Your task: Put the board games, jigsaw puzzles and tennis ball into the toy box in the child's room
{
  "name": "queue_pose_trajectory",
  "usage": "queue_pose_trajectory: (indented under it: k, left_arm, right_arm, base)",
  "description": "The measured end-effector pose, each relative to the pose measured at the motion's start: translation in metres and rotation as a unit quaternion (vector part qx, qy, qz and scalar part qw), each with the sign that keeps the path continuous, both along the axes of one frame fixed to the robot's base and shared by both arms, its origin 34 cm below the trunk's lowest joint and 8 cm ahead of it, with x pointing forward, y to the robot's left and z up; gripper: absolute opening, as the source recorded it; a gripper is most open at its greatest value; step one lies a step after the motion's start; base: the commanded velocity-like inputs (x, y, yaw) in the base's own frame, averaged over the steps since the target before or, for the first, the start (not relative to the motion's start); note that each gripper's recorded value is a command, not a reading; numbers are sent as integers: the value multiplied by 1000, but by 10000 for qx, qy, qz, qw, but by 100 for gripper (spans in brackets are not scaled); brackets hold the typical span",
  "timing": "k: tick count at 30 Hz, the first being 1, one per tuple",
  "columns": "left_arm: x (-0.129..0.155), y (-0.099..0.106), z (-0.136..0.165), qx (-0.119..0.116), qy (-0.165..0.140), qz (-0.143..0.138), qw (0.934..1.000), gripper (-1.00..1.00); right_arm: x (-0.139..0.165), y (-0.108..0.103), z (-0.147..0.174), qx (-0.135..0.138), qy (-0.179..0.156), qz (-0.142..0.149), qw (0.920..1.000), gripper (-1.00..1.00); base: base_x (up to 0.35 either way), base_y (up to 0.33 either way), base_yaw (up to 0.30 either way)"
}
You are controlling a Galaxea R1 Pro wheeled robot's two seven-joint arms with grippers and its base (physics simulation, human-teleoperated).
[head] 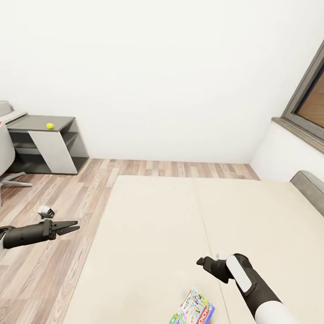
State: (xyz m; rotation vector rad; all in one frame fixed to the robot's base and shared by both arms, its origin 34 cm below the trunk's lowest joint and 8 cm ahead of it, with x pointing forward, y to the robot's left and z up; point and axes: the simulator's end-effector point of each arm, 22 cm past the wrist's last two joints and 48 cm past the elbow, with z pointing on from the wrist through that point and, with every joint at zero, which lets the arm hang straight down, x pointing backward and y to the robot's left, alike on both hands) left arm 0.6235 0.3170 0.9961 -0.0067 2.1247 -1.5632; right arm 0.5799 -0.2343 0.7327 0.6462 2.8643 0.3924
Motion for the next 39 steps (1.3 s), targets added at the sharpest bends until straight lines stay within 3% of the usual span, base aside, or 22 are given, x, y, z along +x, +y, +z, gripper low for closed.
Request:
queue_pose_trajectory:
  k: [31,39]
  left_arm:
    - [-1,4,-24,-4,226,30,9997,100]
    - [0,27,-24,182,172,144,9996,100]
  right_arm:
    - [-15,-1,-24,-2,260,-7,9997,100]
    - [-19,-1,-30,2,324,-8,9995,100]
  base:
    - [0,0,0]
    - [0,0,0]
